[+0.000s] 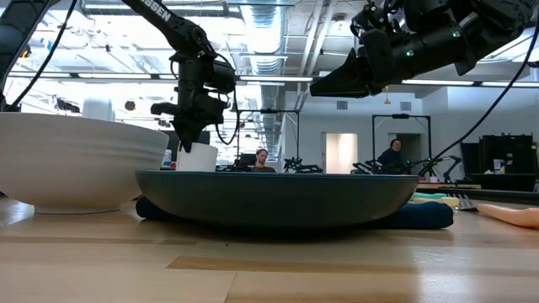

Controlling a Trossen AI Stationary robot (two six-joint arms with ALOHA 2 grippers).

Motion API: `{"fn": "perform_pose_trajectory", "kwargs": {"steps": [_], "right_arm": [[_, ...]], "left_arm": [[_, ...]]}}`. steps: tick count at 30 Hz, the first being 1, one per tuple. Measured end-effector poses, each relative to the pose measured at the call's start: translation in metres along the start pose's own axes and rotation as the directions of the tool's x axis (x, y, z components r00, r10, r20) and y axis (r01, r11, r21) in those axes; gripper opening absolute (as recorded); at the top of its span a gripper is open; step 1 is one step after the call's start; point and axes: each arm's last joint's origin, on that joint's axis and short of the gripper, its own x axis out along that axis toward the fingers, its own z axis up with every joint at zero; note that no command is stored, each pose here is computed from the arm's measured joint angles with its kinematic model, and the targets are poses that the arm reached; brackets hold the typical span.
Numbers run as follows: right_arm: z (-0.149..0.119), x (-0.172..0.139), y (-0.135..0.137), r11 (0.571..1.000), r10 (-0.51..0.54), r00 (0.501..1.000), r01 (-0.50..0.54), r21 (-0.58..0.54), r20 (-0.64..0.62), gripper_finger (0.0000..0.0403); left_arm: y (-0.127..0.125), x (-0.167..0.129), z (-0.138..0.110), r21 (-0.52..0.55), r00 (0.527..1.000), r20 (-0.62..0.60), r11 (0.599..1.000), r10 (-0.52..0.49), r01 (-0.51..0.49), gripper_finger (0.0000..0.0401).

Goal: Set up tray
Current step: Put the white mug on the top left of the gray tray

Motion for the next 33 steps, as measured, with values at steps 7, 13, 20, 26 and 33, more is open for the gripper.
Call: {"fn": "perform_pose_trajectory", "kwargs": {"steps": [7,13,20,26,33], "right_arm": [[-0.0004,0.0,0.0,1.0,0.001,1.0,-0.001,-0.001,-0.004,0.0136],[-0.0004,0.0,0.0001,1.0,0.001,1.0,-0.001,-0.001,-0.004,0.0136],[-0.0005,0.0,0.0001,1.0,0.001,1.0,-0.001,-0.001,-0.005,0.0136],[-0.0005,0.0,0.0001,1.0,0.001,1.0,-0.001,-0.001,-0.005,0.0136],[-0.0006,0.0,0.0001,1.0,0.001,1.0,-0.001,-0.001,-0.006,0.0136]], "left_arm": [[0.0001,0.0,0.0001,-0.015,1.0,0.001,1.0,0.001,0.0,0.0024],[0.0008,0.0,0.0002,-0.06,1.0,0.0,0.998,0.01,-0.01,0.0025],[0.0008,0.0,0.0002,-0.077,1.0,-0.001,0.997,0.01,-0.01,0.0025],[0.0008,0.0,0.0001,-0.097,1.0,-0.004,0.995,0.011,-0.011,0.0026],[0.0009,0.0,0.0001,-0.135,1.0,-0.005,0.991,0.012,-0.012,0.006]]}}
